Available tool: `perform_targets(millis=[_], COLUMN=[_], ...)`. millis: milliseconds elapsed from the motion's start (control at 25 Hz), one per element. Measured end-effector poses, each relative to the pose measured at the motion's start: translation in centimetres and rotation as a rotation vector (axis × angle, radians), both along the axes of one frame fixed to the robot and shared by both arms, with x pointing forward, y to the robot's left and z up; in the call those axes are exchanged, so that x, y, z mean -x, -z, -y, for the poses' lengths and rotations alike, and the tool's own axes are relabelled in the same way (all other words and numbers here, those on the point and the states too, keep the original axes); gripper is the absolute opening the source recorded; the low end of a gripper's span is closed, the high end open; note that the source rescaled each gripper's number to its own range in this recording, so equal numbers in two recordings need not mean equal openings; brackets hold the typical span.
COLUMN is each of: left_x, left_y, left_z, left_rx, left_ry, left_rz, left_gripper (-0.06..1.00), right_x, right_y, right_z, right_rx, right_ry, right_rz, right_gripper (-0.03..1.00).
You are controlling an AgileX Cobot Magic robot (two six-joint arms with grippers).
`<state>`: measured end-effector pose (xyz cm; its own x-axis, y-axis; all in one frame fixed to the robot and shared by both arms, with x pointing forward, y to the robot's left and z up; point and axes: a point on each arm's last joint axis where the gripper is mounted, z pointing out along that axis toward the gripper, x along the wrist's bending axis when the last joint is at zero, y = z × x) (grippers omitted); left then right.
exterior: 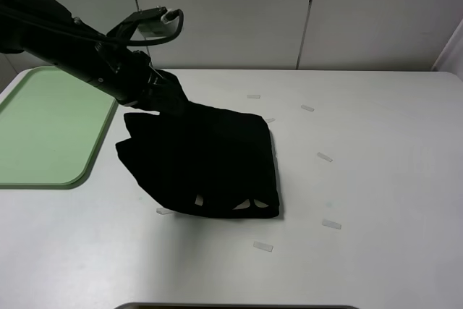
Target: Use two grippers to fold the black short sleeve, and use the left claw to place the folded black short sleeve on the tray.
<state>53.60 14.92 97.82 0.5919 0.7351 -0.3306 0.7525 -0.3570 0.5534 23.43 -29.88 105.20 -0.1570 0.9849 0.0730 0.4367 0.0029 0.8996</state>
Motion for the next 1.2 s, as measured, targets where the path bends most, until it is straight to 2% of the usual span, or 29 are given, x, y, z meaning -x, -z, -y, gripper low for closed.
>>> perform_targets(millis=[320,720,960,1200], left_x=[0.0,2.3,3.1,3.4], left_y=[-0.3,-0.8,1.7,4.8], left_z=[1.8,7.1,9.9,11.8], left_rx=[0.018,0.084,0.039,-0.015], left_ry=[-0.039,-0.041,-0.058,-0.165], left_rz=[0.074,0.137,0.148,0.179], left_gripper=[0.02,0.02,0.02,0.02], right_x=[0.0,0.0,0.0,0.0], right_y=[0.0,0.0,0.0,0.0], right_z=[0.0,0.0,0.0,0.0], right_rx=[0.0,0.0,0.0,0.0], right_ry=[0.0,0.0,0.0,0.0], right_rz=[0.0,0.0,0.0,0.0], right_gripper=[1.0,1.0,1.0,1.0])
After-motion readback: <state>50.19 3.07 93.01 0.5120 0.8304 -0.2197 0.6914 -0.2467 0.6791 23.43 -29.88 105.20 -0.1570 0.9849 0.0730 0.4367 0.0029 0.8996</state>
